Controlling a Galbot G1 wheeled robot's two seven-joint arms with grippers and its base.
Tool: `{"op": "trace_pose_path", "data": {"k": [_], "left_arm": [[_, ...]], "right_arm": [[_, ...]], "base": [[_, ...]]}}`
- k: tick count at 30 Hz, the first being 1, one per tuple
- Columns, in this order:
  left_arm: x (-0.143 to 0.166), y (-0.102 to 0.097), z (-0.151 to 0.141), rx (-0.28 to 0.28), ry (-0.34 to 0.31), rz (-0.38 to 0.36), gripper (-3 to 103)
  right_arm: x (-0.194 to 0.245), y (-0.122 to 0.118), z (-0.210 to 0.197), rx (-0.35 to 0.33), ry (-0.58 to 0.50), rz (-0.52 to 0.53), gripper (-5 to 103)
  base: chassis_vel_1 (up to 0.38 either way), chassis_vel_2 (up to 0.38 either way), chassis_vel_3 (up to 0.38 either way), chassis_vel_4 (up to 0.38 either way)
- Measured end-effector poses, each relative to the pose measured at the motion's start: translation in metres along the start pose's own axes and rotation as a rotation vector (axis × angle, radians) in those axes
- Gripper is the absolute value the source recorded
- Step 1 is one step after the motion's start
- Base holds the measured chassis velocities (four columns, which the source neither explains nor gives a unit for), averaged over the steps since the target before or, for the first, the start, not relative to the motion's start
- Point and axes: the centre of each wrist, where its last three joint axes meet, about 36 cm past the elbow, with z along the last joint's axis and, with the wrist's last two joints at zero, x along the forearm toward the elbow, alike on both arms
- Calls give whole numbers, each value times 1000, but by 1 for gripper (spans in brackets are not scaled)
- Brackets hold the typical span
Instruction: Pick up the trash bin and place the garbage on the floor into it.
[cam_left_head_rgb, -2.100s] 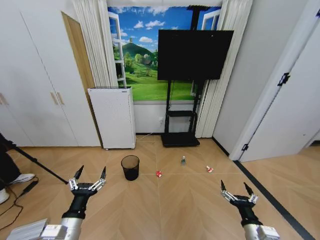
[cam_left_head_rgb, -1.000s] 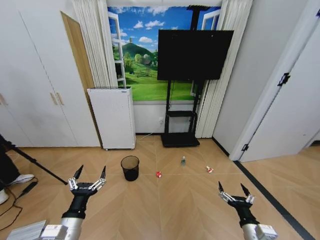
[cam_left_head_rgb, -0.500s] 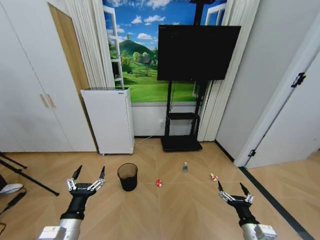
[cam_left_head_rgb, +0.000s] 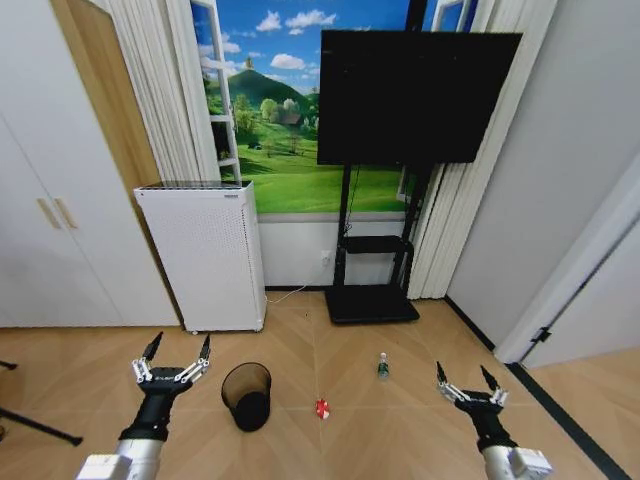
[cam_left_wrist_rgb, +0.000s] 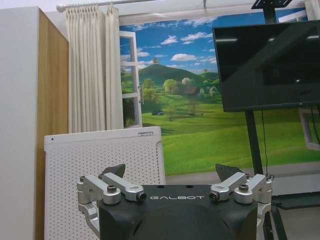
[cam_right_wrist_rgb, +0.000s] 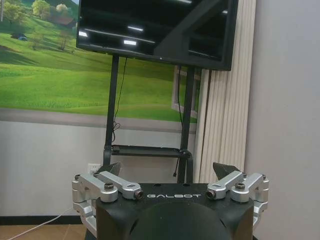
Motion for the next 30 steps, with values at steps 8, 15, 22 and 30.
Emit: {"op": "trace_pose_path", "data": {"k": [8,15,22,30], "left_arm": [[0,0,0,-1,1,-1,99],[1,0,0,-3,5,-2,98],[2,2,0,-1,8,-11,101],[11,22,6,3,31,-46,99]], "right_arm": [[-3,0,4,5,-21,15,100],[-5,-2,4,12,-27,22,100],[-6,-2,5,14,-26,20,100],[-3,2,8,22,-15,25,100]], "base": [[-349,341,327,-357],[-232,214,214,-191],[-3,4,0,-12],[23,-21,-21,29]]}}
